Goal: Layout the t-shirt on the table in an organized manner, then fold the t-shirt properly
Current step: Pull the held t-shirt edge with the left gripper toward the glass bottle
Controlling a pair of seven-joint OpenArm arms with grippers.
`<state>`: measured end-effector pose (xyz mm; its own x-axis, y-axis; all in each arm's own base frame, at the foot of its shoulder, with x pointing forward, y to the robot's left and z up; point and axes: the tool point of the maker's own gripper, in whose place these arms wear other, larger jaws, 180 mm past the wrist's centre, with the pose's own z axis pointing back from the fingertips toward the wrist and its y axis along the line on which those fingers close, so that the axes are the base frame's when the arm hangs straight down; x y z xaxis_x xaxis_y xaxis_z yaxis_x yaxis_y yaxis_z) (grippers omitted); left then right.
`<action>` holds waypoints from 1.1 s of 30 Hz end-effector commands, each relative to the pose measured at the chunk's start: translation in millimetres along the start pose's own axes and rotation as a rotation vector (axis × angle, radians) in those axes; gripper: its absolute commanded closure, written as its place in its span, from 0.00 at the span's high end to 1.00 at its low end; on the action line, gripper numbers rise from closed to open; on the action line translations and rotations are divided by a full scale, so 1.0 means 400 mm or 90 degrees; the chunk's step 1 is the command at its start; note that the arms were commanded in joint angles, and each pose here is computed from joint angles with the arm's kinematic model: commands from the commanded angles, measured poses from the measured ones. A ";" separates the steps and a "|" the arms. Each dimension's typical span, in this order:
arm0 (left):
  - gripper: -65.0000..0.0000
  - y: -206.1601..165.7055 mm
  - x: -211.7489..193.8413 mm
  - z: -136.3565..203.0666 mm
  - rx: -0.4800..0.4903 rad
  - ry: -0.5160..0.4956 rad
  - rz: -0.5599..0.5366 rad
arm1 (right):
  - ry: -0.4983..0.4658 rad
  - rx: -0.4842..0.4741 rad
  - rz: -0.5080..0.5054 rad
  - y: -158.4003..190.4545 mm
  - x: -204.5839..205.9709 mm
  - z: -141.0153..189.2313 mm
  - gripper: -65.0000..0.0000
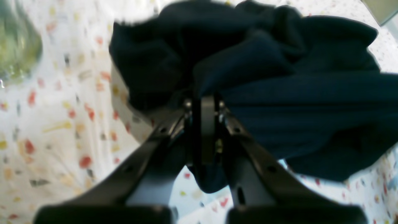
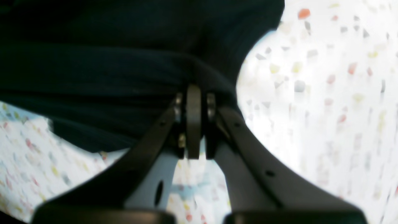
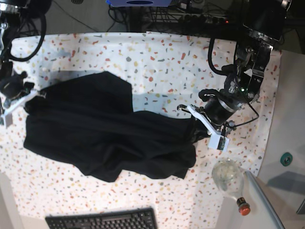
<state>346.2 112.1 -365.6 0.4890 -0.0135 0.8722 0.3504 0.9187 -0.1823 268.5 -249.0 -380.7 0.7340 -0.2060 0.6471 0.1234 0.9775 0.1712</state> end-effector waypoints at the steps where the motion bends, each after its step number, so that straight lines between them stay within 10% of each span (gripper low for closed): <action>1: 0.00 0.025 0.047 0.003 0.020 -0.023 -0.009 | -0.052 -0.022 0.020 -0.027 0.089 0.017 0.00; 10: 0.00 -0.088 0.051 -0.118 -0.030 0.065 0.044 | -0.022 -0.029 -0.017 -0.078 0.204 -0.058 0.00; 24: 0.00 -0.256 -0.132 -0.196 -0.067 0.196 -0.089 | 0.003 -0.075 -0.122 -0.246 0.208 -0.162 0.00; 29: 0.44 -0.265 -0.173 -0.117 -0.087 0.196 -0.132 | 0.025 -0.100 -0.111 -0.288 0.157 -0.141 0.00; 33: 0.43 -0.190 -0.138 -0.035 -0.045 0.156 -0.120 | 0.025 -0.106 -0.090 -0.289 0.137 -0.122 0.00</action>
<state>288.7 37.7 -423.1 0.6265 -0.3069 0.7165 0.5109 0.8559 -0.0800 311.9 -358.9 -423.7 0.7660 -0.3579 0.5341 0.3396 0.9306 0.1365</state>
